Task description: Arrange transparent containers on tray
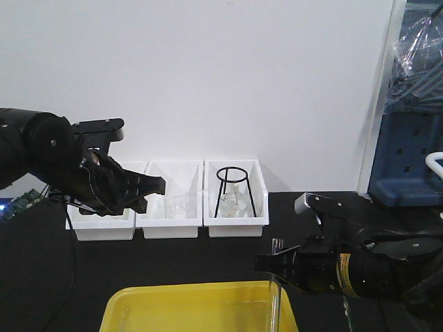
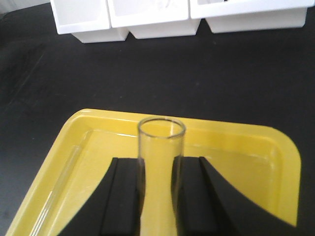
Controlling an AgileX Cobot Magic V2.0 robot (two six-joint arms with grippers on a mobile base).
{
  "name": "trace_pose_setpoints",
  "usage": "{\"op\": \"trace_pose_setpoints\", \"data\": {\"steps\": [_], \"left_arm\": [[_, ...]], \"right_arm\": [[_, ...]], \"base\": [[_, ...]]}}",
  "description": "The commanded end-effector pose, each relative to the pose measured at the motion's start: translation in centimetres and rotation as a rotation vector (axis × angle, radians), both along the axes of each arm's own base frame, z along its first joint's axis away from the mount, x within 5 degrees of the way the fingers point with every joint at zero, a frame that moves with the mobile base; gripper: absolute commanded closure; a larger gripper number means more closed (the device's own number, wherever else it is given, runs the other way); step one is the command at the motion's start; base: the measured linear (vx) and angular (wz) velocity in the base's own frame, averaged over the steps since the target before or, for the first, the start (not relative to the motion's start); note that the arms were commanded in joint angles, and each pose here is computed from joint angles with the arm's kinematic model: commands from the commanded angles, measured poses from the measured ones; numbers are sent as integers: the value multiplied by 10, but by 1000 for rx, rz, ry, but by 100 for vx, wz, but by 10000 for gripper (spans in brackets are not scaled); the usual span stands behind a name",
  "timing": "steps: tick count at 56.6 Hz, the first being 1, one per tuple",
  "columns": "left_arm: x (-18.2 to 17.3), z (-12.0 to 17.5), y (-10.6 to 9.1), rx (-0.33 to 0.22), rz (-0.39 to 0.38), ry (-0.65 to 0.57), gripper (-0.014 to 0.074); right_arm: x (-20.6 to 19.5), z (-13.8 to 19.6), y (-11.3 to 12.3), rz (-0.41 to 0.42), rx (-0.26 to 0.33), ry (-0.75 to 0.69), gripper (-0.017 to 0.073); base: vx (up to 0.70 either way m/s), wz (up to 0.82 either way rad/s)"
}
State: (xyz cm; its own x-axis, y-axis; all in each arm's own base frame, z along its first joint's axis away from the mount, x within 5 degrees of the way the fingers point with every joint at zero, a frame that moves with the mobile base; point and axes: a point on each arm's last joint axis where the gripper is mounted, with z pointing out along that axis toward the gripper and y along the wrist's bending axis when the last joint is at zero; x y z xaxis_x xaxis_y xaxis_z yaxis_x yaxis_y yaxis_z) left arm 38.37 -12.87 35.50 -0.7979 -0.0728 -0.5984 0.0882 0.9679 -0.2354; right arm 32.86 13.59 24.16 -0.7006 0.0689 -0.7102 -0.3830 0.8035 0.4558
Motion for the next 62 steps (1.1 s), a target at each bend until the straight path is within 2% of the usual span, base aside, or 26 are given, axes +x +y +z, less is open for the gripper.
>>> {"op": "trace_pose_setpoints", "data": {"steps": [1,21,34,45,62], "left_arm": [[-11,34,0,-53,-7,-114,228],[-13,31,1,-39,-9,-73,228],[-13,31,1,-39,-9,-71,228],[-13,31,1,-39,-9,-71,228],[-13,31,0,-40,-8,-79,228]], "right_arm": [[-1,18,1,25,9,-44,571],[16,-46,8,28,-18,139,570],[22,-72,8,1,-27,204,536],[25,-83,7,-19,-44,223,391],[28,-83,4,-65,-57,210,-2]], "base": [[0,0],[0,0],[0,0],[0,0],[0,0]]}}
